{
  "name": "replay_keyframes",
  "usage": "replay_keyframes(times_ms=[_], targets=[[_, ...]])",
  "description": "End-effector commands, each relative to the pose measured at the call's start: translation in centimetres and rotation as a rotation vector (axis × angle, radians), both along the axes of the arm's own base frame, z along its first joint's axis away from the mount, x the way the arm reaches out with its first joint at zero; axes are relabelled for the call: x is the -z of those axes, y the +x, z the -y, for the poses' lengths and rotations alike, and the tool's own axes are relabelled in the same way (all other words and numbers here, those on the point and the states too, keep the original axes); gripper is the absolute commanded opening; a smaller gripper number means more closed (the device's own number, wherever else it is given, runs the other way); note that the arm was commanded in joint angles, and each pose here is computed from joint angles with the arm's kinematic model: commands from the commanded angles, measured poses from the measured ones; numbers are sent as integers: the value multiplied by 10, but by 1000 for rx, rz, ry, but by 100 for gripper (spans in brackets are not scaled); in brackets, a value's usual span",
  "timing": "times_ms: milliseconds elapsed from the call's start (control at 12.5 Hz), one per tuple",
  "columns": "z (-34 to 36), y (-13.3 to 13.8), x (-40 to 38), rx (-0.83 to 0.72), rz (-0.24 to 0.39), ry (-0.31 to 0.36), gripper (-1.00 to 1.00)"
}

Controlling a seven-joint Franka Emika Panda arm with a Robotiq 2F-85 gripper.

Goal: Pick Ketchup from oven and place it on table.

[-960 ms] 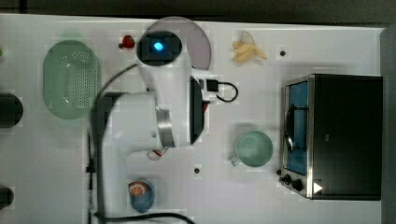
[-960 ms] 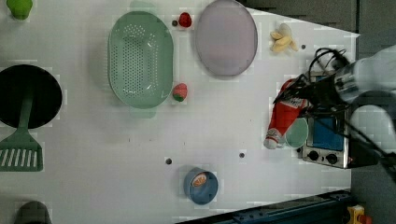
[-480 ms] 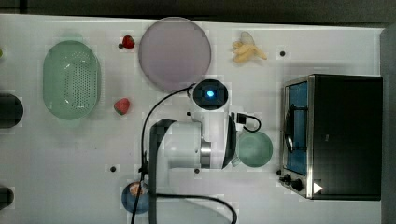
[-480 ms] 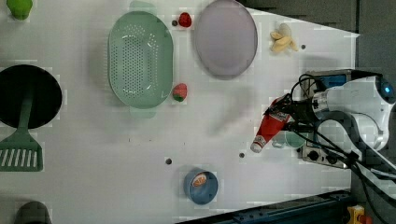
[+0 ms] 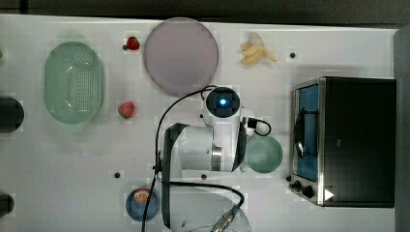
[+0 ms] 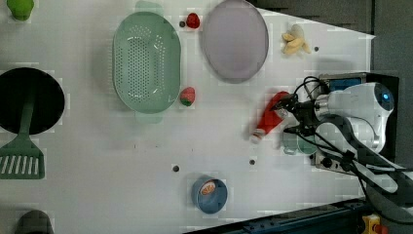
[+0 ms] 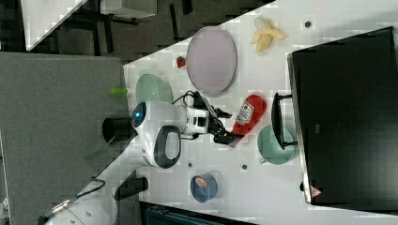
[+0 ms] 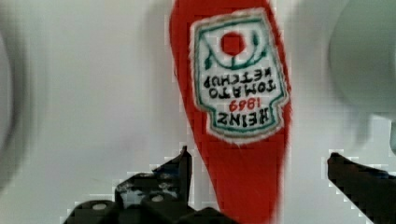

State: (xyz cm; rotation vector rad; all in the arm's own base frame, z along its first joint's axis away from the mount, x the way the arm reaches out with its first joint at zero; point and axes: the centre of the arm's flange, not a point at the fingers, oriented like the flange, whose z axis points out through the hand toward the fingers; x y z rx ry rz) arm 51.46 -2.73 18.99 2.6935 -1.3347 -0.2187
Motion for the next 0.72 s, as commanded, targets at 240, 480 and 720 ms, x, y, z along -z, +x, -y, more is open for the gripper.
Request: replay_keyframes(times_ms=[240, 480, 720], targets=[[-16, 36, -132, 35, 220, 23, 100], [-18, 40, -245, 35, 282, 48, 100], [-20, 37, -354, 34, 321, 56, 100]])
